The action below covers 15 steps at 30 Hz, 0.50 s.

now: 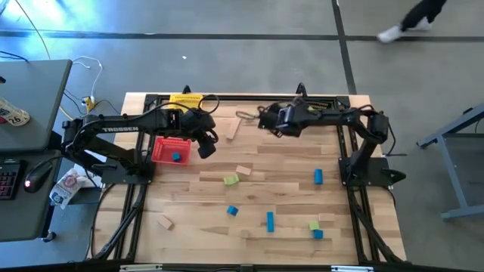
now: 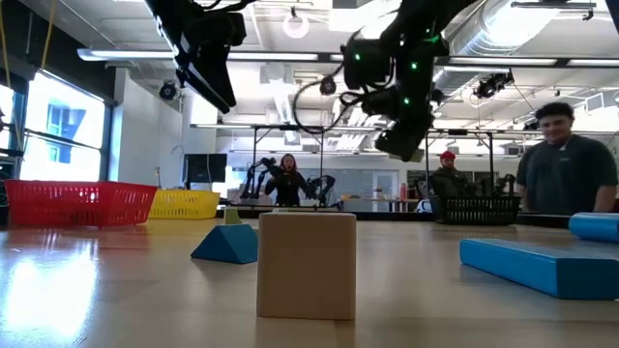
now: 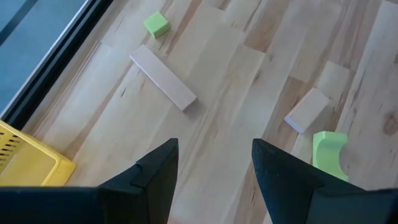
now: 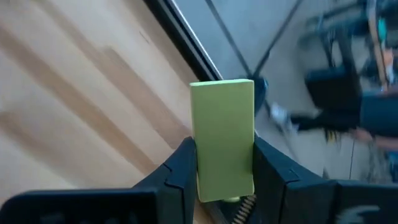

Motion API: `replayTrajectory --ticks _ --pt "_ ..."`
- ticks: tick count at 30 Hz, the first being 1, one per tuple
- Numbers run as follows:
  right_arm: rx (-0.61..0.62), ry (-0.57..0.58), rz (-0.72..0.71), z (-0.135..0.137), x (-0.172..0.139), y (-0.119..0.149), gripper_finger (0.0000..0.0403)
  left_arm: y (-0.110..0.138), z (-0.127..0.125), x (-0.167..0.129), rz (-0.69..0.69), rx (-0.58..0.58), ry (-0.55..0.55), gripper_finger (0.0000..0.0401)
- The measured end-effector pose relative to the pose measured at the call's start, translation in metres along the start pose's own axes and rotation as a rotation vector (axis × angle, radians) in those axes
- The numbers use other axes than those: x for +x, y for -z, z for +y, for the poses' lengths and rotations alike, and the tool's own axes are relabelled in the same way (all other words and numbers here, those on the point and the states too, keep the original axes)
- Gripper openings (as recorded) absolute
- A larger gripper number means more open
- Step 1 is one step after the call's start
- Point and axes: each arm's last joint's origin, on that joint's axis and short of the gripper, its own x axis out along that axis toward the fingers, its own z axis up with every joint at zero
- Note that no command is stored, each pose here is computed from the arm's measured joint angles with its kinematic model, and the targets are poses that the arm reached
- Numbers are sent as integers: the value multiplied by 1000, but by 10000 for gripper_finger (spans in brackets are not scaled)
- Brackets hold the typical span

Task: Sort & place blocks by color
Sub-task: Put the green block into the black bin

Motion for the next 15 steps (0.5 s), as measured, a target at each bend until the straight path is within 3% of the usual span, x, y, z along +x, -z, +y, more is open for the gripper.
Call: replayTrajectory --ticks 9,15 --pt "65 -80 280 -47 49 8 91 0 0 0 -1 0 -2 188" --pt "89 -133 376 -70 71 13 91 0 0 0 -1 0 -2 188"
